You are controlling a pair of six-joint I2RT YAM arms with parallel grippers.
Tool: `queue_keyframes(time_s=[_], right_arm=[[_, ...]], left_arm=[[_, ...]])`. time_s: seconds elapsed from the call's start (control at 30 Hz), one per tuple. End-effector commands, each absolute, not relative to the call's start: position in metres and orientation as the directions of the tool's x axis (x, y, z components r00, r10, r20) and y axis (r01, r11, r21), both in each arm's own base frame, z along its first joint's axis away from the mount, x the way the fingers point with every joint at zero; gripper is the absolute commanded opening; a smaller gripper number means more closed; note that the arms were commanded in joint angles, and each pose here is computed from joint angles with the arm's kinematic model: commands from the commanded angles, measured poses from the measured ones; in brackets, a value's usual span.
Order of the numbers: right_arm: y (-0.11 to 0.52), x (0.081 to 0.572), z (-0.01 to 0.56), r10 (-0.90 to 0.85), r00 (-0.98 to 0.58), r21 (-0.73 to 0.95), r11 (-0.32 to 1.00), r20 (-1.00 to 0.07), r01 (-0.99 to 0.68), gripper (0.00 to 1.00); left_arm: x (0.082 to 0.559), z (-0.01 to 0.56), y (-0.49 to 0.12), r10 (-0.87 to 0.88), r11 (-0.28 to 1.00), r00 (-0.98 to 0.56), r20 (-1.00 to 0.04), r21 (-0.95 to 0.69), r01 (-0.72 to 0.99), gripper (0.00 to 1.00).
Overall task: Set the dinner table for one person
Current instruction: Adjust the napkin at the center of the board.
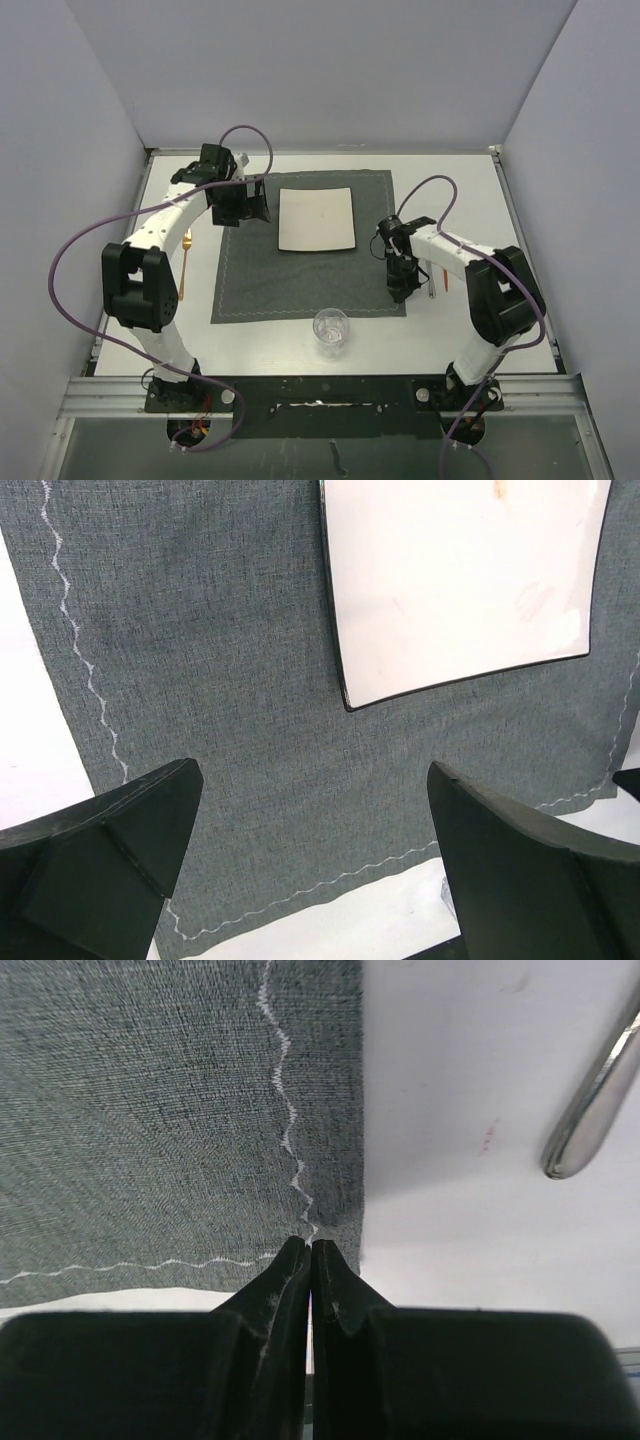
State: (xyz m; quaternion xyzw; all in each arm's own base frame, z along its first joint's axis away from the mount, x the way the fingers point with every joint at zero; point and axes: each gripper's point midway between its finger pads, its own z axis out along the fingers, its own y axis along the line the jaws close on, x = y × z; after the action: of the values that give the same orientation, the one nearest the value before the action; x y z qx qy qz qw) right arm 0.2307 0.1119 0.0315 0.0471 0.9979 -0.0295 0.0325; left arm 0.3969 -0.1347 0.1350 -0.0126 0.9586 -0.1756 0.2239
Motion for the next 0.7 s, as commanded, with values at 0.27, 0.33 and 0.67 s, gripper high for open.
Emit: queue_keyframes(time_s=[0.27,0.33,0.67], right_arm=[[0.118,0.219,0.001,0.075,-0.997,-0.14,0.987,-0.006,0.075,0.0],[0.116,0.217,-0.002,0.075,-0.997,-0.15,0.986,0.008,0.073,0.0],[0.105,0.199,-0.009,0.082,-0.996,-0.179,0.981,0.045,0.072,0.0]], left_arm=[[0.402,0.164,-0.136,-0.103,0.925,-0.851,-0.515,-0.363,0.108,0.98],[0.402,0.165,-0.136,-0.104,0.925,-0.85,-0.517,-0.364,0.108,0.98],[0.402,0.164,-0.135,-0.107,0.925,-0.853,-0.511,-0.366,0.103,0.98]])
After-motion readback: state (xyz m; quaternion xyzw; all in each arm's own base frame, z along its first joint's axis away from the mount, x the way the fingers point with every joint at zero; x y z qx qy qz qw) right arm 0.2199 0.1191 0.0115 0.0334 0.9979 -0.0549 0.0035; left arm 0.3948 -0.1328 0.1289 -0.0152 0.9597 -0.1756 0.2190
